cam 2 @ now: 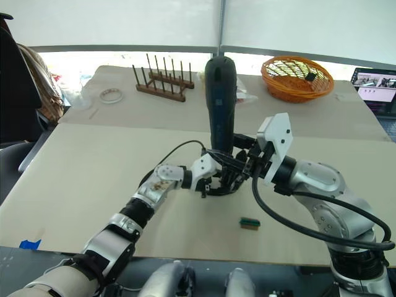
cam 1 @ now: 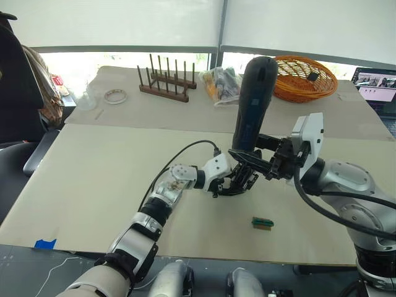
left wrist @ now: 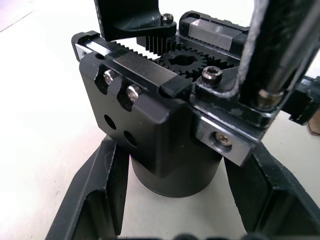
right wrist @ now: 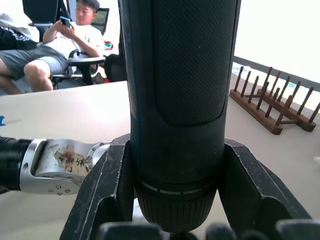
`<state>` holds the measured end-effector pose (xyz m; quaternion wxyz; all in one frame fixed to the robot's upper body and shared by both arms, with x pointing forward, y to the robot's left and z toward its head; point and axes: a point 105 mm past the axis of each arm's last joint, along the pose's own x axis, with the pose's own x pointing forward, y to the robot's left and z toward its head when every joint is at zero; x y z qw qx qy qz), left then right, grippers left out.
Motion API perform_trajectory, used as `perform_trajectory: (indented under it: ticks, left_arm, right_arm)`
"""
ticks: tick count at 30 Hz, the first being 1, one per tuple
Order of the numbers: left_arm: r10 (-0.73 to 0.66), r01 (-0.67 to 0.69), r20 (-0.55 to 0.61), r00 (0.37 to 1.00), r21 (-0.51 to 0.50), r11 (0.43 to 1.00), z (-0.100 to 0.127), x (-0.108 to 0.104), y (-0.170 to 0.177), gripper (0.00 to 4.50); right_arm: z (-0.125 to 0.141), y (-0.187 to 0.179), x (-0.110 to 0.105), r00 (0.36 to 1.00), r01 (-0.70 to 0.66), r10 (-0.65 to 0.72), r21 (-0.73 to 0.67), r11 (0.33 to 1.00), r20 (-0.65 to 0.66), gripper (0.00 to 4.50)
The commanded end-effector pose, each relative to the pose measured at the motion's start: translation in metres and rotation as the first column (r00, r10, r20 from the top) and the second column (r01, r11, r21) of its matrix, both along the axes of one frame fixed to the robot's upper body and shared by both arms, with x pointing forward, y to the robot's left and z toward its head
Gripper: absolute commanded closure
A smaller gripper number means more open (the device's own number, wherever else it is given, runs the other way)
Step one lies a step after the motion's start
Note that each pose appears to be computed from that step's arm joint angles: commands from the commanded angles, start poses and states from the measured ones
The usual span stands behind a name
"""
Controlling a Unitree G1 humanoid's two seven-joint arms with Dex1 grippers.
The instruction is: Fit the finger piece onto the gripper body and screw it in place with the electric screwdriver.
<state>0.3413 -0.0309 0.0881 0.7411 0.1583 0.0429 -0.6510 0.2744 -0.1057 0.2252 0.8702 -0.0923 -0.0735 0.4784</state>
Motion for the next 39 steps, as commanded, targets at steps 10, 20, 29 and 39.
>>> perform_trajectory:
  ticks: [10,20,29,39]
  left_arm:
    - [-0.019,0.021,0.053,0.998,-0.041,0.999,0.017,0.001,-0.003,2.24]
    - [-0.018,0.018,0.018,1.000,0.001,1.000,0.000,-0.002,0.004,2.24]
    - [-0.025,0.026,-0.025,0.999,0.021,0.999,-0.002,-0.001,0.003,2.24]
    - [-0.160,0.163,-0.141,0.977,0.009,0.987,0.044,-0.027,0.066,0.00]
  right_arm:
    - [-0.051,-0.024,0.013,0.977,0.114,-0.128,-0.093,0.989,-0.169,2.55]
    - [0.067,-0.006,-0.033,0.975,-0.127,0.100,0.131,0.983,0.196,2.55]
    - [0.069,-0.003,-0.050,0.975,-0.173,0.144,0.171,0.970,0.171,2.55]
    - [0.052,-0.046,-0.055,0.979,-0.045,0.082,0.191,0.981,-0.188,2.55]
